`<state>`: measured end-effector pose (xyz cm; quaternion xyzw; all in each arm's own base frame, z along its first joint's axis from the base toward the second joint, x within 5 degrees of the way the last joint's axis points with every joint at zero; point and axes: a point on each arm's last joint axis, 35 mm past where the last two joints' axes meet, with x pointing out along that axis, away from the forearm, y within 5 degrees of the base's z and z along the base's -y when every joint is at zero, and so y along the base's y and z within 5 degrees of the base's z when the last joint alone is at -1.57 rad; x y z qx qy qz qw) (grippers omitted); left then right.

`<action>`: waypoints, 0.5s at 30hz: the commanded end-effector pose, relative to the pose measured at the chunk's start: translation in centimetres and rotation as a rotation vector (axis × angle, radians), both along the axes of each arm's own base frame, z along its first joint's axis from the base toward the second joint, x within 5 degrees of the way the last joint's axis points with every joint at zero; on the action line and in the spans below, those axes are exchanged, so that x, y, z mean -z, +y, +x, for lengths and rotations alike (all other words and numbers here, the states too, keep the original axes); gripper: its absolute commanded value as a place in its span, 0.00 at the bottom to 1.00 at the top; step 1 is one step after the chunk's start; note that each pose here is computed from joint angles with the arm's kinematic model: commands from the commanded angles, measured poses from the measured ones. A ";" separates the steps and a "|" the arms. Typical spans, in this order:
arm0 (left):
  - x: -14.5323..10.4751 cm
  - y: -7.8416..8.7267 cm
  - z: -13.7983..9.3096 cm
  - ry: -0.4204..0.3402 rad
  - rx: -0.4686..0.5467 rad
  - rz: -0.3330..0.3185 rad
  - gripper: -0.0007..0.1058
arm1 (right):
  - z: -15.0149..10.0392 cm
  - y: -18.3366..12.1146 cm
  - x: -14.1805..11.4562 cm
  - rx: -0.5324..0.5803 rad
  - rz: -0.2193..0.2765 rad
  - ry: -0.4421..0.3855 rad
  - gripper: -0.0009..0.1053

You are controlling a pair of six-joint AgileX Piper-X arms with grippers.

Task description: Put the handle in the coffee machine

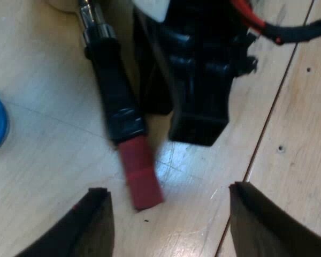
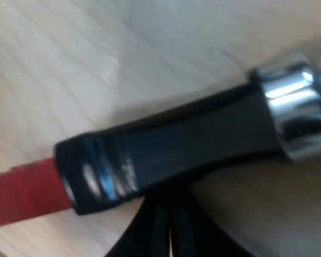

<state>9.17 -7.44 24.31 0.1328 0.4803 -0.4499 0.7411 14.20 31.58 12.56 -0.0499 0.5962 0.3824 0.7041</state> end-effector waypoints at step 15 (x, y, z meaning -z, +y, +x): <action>-0.2 0.1 0.1 -0.033 -0.014 0.026 0.50 | 0.0 -0.1 1.2 0.047 -0.070 -0.023 0.01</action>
